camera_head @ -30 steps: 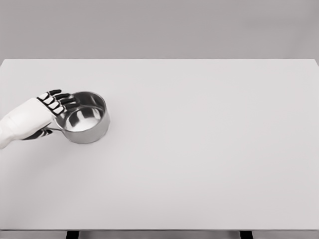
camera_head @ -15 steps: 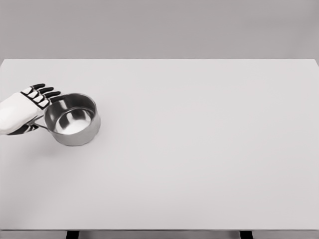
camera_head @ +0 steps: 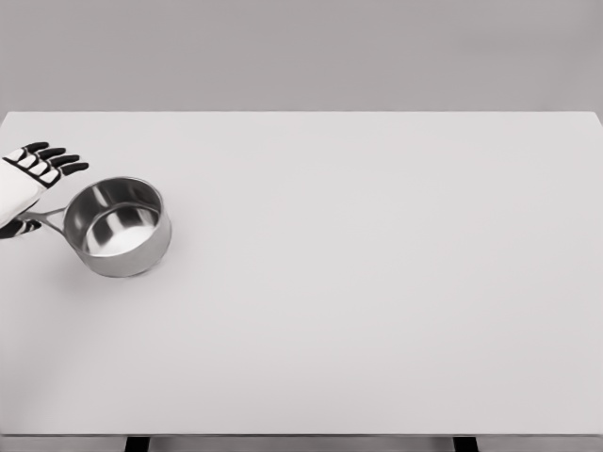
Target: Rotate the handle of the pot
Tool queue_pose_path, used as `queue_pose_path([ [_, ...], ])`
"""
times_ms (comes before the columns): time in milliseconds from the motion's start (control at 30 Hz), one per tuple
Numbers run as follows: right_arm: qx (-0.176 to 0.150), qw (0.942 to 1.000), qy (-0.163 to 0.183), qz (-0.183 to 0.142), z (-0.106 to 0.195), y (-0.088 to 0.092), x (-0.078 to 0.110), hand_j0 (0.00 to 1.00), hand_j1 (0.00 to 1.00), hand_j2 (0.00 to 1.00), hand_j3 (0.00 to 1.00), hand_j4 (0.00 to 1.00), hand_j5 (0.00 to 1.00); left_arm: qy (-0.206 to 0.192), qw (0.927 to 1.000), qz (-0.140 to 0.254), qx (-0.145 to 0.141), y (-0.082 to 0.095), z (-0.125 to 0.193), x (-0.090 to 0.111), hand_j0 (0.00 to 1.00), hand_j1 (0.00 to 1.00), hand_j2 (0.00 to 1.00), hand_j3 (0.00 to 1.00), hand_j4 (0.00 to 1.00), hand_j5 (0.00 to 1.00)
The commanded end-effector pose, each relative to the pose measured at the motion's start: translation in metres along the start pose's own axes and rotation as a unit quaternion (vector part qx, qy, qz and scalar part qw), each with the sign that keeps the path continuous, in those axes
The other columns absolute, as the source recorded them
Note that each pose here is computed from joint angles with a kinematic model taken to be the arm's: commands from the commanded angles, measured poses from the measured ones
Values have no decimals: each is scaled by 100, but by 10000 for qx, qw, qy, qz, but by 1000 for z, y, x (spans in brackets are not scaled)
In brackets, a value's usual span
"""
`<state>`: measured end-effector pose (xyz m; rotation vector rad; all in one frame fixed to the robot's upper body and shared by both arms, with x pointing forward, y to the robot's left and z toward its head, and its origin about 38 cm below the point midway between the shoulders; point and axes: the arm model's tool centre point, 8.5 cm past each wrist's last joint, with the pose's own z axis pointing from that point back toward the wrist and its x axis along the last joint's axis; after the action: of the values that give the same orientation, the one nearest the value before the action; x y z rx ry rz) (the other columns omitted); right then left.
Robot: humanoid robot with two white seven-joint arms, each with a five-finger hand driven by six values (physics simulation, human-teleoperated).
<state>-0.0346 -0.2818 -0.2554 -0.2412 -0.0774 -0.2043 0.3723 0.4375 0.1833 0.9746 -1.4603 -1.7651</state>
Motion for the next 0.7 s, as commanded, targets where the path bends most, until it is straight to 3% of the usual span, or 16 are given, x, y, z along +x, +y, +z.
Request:
queue_pose_path([
  [0,-1,10000,0,-4,0,0,0,100,100,100,100,100,100,58,10000,56,-29,-4,2,-3,100,100,100,100,100,100],
  [667,-1,10000,0,-4,0,0,0,100,100,100,100,100,100,221,9998,27,9,1,0,-17,100,100,100,100,100,100],
])
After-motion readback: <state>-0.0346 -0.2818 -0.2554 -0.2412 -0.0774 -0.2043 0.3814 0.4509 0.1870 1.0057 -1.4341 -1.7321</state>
